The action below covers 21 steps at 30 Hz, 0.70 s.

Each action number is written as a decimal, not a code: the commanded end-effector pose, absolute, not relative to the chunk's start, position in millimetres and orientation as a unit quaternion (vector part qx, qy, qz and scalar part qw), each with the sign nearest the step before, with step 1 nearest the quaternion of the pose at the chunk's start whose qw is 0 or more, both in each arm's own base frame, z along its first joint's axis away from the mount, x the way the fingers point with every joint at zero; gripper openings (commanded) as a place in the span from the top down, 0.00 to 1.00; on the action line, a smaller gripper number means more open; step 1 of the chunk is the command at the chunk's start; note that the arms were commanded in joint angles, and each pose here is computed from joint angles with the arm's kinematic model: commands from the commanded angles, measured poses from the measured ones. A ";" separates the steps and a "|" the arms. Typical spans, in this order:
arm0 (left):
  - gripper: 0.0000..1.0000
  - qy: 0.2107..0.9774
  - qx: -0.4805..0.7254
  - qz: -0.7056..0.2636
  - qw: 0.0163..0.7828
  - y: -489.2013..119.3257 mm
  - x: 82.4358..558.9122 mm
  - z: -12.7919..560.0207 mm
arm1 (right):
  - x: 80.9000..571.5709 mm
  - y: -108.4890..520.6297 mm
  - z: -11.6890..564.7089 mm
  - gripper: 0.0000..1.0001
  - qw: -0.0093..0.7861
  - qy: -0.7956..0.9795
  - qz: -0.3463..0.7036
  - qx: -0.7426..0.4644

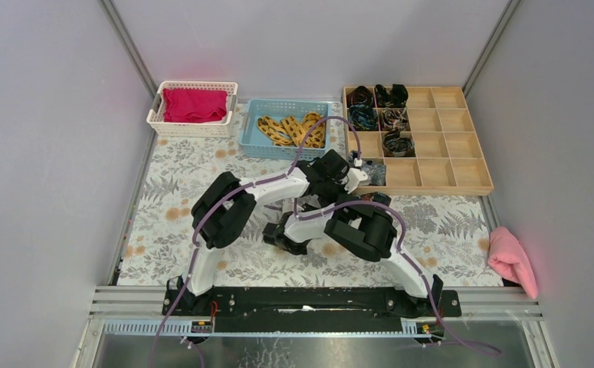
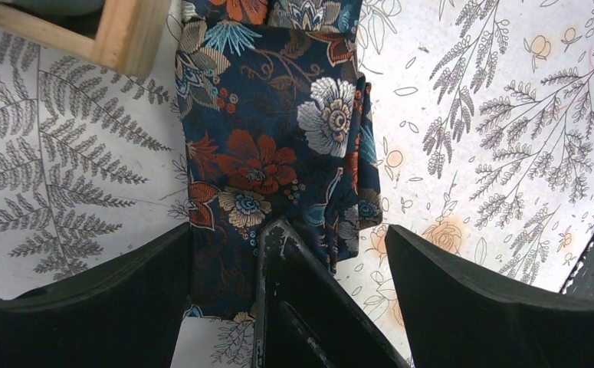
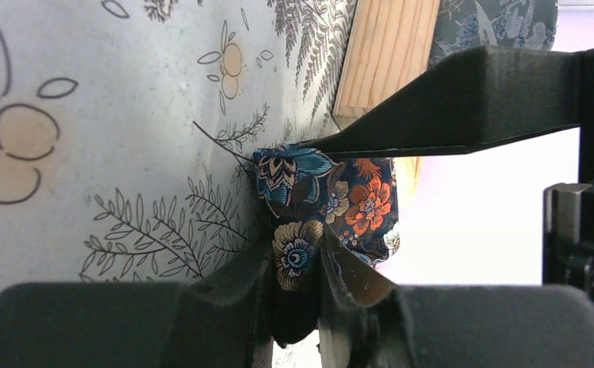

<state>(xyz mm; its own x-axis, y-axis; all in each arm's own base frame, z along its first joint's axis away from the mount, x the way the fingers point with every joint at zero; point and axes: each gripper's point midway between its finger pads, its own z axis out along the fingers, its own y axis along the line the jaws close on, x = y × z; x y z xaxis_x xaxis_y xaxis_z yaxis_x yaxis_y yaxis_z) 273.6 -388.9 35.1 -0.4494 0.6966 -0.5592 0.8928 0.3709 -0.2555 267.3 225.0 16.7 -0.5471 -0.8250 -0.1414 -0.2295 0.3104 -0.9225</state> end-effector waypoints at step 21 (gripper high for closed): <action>0.01 0.805 0.500 -0.253 0.194 -397.7 287.0 28.3 | 249.5 296.0 29.4 0.88 0.371 0.792 -0.325 -0.359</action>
<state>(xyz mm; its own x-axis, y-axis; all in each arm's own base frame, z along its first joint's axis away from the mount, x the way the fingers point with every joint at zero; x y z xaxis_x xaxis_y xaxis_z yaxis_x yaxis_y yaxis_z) 283.5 -396.4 28.7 -0.4521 0.7057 -0.5455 0.8914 0.3785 -0.2492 264.0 250.5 17.7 -0.5265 -0.8203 -0.2234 -0.2888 0.4197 -0.8605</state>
